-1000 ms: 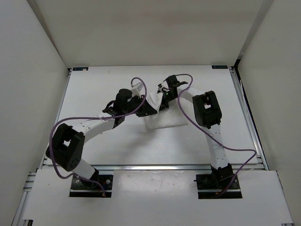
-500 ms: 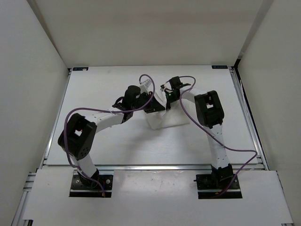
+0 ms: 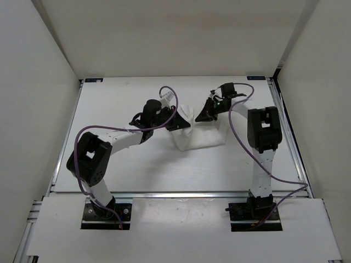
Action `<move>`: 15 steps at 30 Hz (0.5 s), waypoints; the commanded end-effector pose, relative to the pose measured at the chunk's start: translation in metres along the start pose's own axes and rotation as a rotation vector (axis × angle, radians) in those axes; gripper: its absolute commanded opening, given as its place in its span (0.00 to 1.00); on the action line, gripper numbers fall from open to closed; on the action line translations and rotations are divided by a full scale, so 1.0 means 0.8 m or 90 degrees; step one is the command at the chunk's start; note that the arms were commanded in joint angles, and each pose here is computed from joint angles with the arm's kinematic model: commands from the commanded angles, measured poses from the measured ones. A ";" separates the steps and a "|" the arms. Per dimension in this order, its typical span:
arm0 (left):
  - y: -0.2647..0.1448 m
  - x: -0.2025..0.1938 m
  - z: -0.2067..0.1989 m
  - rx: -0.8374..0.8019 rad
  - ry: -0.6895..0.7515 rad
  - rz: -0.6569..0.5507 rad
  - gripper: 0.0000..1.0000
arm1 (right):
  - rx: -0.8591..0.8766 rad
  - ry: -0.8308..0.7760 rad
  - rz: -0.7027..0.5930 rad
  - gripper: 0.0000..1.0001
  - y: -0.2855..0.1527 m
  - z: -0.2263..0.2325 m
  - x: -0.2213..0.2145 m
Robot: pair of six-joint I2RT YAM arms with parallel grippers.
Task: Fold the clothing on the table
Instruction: Fold the skirt
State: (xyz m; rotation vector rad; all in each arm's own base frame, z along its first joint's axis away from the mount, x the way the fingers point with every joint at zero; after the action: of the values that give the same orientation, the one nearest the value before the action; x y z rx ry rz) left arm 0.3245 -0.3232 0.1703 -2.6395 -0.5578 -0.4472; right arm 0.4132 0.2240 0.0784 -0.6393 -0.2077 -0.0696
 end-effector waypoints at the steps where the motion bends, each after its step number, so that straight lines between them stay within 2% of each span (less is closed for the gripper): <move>1: -0.013 0.015 -0.027 -0.032 0.019 -0.033 0.00 | -0.020 -0.035 -0.069 0.11 -0.050 0.014 0.021; 11: -0.012 0.022 -0.037 -0.046 0.021 -0.037 0.00 | -0.235 0.036 -0.116 0.09 -0.143 -0.078 -0.015; 15: -0.013 0.021 -0.041 -0.049 0.026 -0.034 0.00 | -0.313 0.044 -0.097 0.08 -0.153 -0.102 -0.036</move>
State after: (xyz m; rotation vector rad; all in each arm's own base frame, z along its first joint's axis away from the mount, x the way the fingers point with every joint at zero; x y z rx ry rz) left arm 0.3259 -0.3221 0.1709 -2.6404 -0.5690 -0.4391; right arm 0.3949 0.0898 0.0803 -0.9811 -0.1463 -0.3133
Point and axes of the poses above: each gripper's point midway between its finger pads, its own y axis out along the fingers, its own z axis along the line the jaws close on, x = y × z, the point moved 3 cm from there along -y, back along the fingers, and after that the axes turned 11 degrees about -y, right-handed, at the moved point
